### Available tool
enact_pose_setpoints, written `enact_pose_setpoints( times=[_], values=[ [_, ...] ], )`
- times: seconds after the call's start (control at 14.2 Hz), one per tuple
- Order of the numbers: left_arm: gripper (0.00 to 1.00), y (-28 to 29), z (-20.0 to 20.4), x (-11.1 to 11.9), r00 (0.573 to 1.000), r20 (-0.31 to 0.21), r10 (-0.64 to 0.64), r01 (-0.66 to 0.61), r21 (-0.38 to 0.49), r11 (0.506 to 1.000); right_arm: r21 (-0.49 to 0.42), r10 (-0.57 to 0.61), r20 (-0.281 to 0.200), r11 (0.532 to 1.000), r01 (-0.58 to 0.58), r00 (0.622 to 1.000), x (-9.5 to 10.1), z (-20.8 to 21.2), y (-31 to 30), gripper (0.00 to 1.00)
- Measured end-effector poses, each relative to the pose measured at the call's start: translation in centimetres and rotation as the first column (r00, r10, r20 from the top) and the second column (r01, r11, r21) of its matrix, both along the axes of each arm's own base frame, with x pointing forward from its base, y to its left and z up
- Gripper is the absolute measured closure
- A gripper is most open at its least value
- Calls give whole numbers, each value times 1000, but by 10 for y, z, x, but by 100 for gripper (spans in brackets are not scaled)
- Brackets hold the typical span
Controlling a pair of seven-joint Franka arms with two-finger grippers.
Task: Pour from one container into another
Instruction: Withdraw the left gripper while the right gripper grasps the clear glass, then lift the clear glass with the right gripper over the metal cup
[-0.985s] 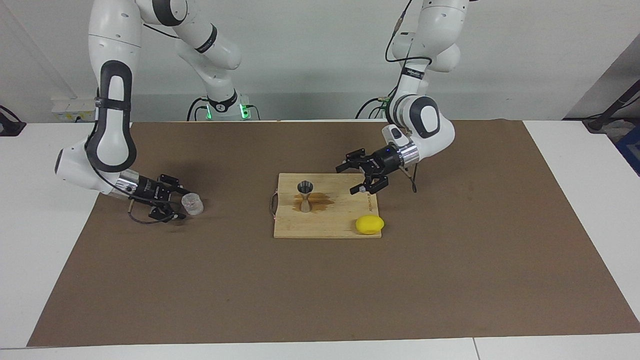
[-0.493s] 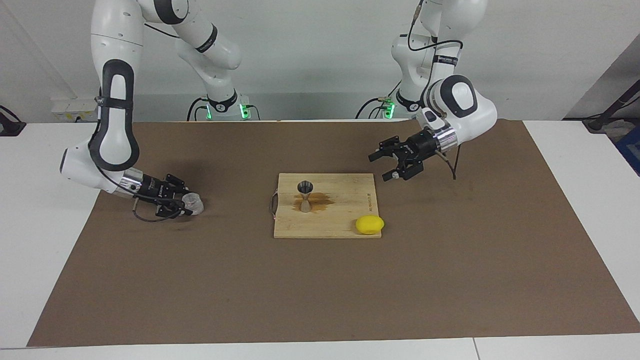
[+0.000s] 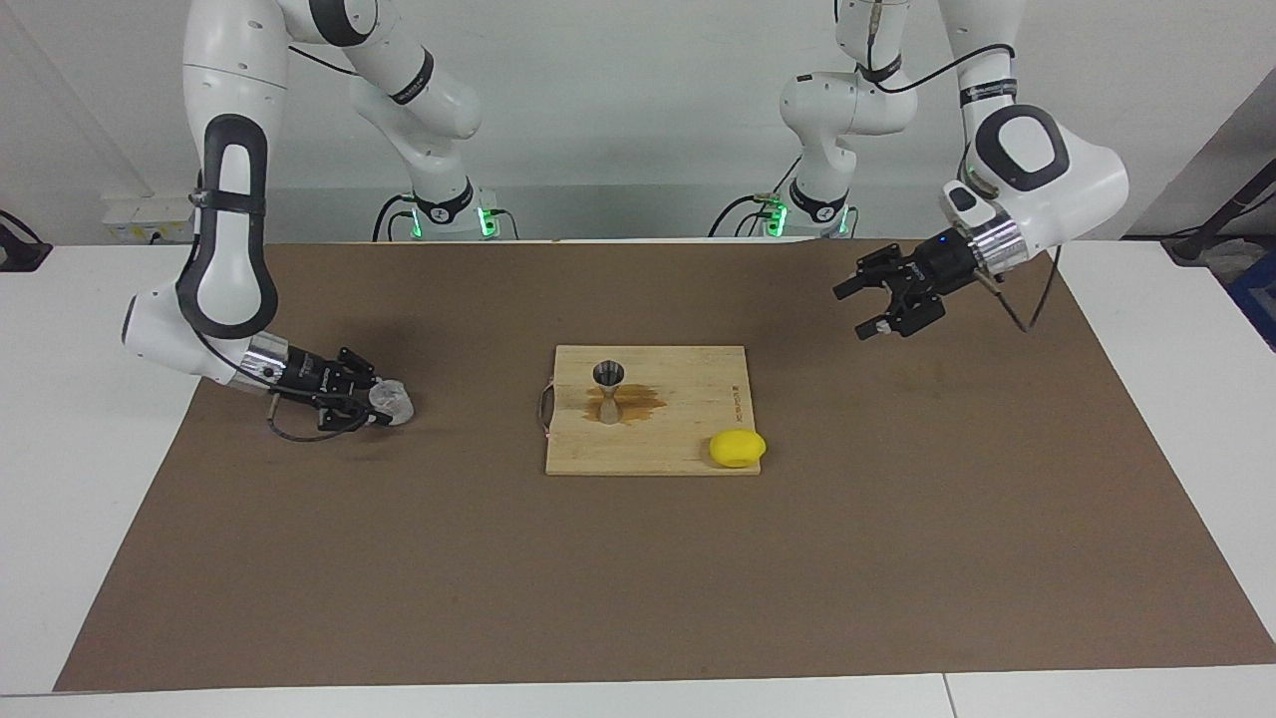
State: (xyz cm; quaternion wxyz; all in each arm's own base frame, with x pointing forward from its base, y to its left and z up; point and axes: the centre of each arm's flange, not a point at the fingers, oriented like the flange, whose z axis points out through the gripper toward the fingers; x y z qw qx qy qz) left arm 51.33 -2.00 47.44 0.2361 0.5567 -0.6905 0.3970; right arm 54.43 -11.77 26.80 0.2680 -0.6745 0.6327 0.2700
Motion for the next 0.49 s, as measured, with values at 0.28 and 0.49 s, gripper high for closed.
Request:
enact_pose_setpoints(
  times=[0.28,0.49],
  values=[
    [0,46,46,5,999,27,-47,42,154,987,-28,4,-21,1000,-5,1000,16,44,64,50],
    [0,73,90,5,998,25,-66,56,282,958,-61,-12,-41,998,10,999,27,76,123,50]
  ],
)
